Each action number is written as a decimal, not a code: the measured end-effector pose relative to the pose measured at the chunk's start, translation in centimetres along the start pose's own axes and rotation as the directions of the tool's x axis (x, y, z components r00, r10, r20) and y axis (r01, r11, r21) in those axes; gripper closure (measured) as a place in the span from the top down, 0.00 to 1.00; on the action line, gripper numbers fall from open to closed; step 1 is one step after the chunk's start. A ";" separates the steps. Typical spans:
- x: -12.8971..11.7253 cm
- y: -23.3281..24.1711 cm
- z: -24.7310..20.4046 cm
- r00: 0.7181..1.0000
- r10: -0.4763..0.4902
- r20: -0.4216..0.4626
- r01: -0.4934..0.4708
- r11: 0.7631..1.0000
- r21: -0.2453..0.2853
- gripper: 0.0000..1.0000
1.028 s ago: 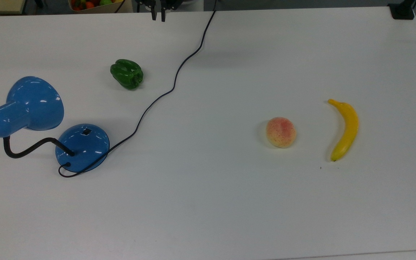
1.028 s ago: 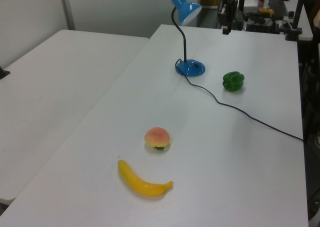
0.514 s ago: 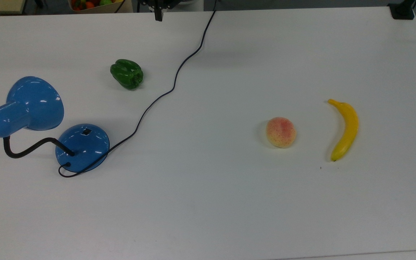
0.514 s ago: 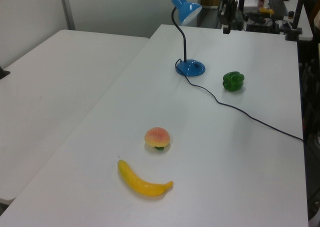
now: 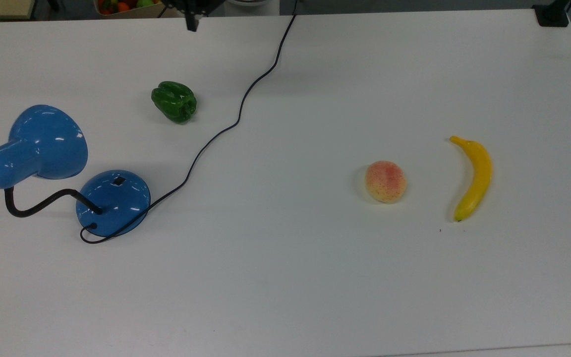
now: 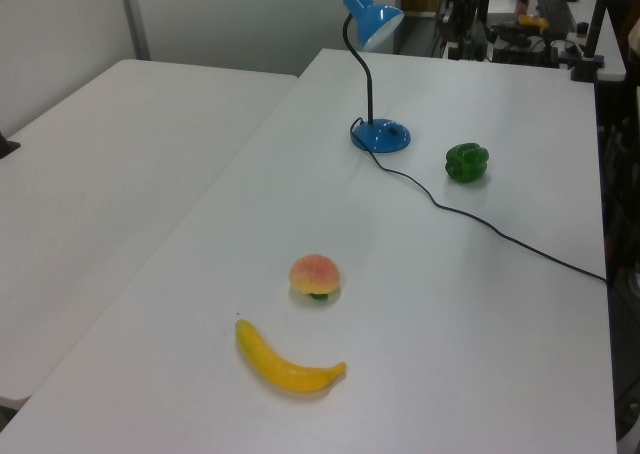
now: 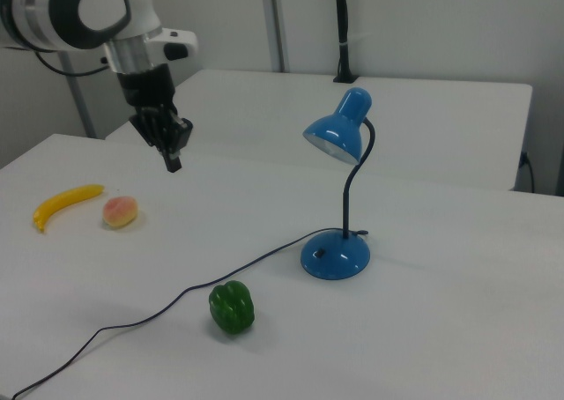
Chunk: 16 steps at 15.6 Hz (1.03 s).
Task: Turn on desk lamp
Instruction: 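Move the gripper over the blue lamp base toward its switch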
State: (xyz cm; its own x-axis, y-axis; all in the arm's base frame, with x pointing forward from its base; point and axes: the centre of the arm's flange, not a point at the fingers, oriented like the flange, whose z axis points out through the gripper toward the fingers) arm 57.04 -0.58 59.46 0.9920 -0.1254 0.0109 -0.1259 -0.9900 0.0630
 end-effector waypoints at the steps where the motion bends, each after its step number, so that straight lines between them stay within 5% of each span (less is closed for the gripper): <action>1: 0.3 1.0 0.3 1.000 0.016 0.002 -0.016 1.000 -0.001 0.01; 10: 2.3 8.7 3.8 0.989 0.145 0.014 -0.145 0.989 -0.006 0.01; 16: 3.1 9.0 12.6 0.987 0.148 0.064 -0.147 0.989 -0.012 0.01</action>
State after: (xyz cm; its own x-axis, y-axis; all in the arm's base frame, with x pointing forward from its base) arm 59.05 -10.64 47.45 0.9607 -0.2742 -0.0438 -0.2707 -0.9599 0.0729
